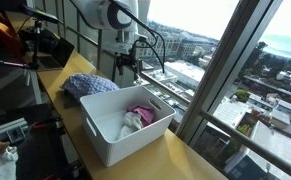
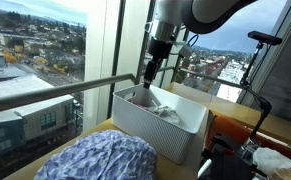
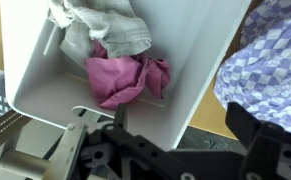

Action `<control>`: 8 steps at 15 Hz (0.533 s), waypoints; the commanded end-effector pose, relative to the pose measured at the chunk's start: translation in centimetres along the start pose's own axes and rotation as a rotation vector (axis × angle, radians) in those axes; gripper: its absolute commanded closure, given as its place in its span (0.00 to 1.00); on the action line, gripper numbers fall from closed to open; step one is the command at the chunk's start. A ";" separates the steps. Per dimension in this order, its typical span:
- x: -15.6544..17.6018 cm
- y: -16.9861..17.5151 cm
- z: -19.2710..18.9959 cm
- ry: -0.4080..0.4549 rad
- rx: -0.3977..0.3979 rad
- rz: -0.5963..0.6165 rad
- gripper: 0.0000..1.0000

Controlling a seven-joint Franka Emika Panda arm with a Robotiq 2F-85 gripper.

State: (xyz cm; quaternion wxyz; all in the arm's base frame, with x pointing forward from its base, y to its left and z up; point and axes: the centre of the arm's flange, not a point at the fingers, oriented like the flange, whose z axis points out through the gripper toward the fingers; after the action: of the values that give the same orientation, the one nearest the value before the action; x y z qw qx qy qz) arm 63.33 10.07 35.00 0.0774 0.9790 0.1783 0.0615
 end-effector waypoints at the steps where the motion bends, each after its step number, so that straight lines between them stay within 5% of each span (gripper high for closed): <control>1: -2.7 3.3 1.8 -0.003 -0.004 0.012 0.00; 8: -6.4 4.9 9.0 -0.051 0.016 0.025 0.00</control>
State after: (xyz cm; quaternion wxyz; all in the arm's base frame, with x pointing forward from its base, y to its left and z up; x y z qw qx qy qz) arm 61.27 2.68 29.02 0.0772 0.9839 0.1571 0.0351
